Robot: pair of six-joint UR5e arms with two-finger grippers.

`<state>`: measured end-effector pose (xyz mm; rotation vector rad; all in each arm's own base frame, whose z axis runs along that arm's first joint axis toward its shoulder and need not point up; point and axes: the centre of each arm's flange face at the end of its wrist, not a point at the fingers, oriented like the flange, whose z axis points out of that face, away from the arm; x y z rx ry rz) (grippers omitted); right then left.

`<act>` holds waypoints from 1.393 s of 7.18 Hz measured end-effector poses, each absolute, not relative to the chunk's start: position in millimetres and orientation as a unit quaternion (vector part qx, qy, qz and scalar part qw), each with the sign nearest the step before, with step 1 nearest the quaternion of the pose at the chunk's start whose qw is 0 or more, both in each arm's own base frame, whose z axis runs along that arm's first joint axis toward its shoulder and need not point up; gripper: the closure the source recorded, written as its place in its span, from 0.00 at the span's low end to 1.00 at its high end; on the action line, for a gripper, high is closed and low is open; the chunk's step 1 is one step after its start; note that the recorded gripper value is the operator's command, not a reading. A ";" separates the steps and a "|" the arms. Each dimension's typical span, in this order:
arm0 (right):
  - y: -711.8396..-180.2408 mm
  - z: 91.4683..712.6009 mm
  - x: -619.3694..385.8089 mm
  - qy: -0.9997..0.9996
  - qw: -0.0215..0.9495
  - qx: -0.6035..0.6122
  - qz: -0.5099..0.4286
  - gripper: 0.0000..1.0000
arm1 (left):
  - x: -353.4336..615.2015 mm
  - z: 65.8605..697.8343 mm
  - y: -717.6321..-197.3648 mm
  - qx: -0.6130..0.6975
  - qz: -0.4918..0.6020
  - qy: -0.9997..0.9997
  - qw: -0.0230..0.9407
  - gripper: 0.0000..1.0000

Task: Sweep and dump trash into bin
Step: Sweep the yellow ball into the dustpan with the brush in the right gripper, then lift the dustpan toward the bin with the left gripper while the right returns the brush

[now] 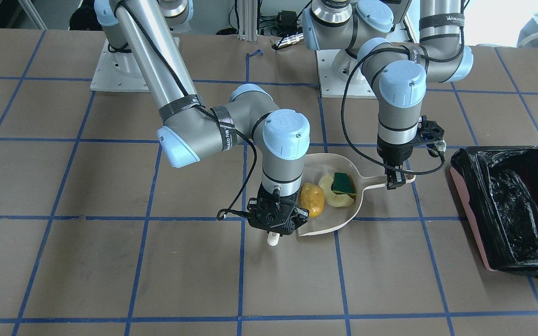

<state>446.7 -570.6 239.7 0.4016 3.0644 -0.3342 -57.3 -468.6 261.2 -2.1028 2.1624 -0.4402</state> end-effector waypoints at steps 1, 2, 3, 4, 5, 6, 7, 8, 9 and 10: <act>-569.2 240.9 448.0 0.986 0.017 0.128 -0.108 1.00 | -57.8 267.6 -471.9 -0.690 -0.134 0.709 0.048 1.00; -567.6 240.9 450.5 0.986 0.019 0.127 -0.108 1.00 | -58.3 272.5 -474.7 -0.692 -0.123 0.709 0.046 1.00; -566.2 241.0 452.5 0.986 0.020 0.123 -0.108 1.00 | -58.5 274.8 -476.1 -0.695 -0.115 0.709 0.042 1.00; -565.7 241.6 453.1 0.987 0.019 0.120 -0.108 1.00 | -57.4 275.5 -476.8 -0.696 -0.110 0.708 0.039 1.00; -565.7 242.0 453.1 0.987 0.018 0.118 -0.109 1.00 | -56.5 275.7 -477.1 -0.697 -0.108 0.708 0.039 1.00; -565.8 242.9 453.2 0.987 0.018 0.119 -0.110 1.00 | -54.4 275.8 -477.4 -0.697 -0.108 0.708 0.039 1.00; -566.0 244.6 453.6 0.986 0.020 0.121 -0.111 1.00 | -49.3 276.1 -478.1 -0.700 -0.106 0.705 0.037 1.00; -567.0 248.2 454.9 0.986 0.025 0.124 -0.112 1.00 | -41.9 275.8 -479.4 -0.707 -0.097 0.700 0.027 1.00; -569.1 253.5 456.4 0.985 0.029 0.126 -0.114 1.00 | -34.4 275.4 -481.1 -0.715 -0.085 0.694 0.010 1.00; -571.5 257.4 456.0 0.985 0.029 0.125 -0.115 1.00 | -28.4 275.0 -482.2 -0.720 -0.077 0.689 0.001 1.00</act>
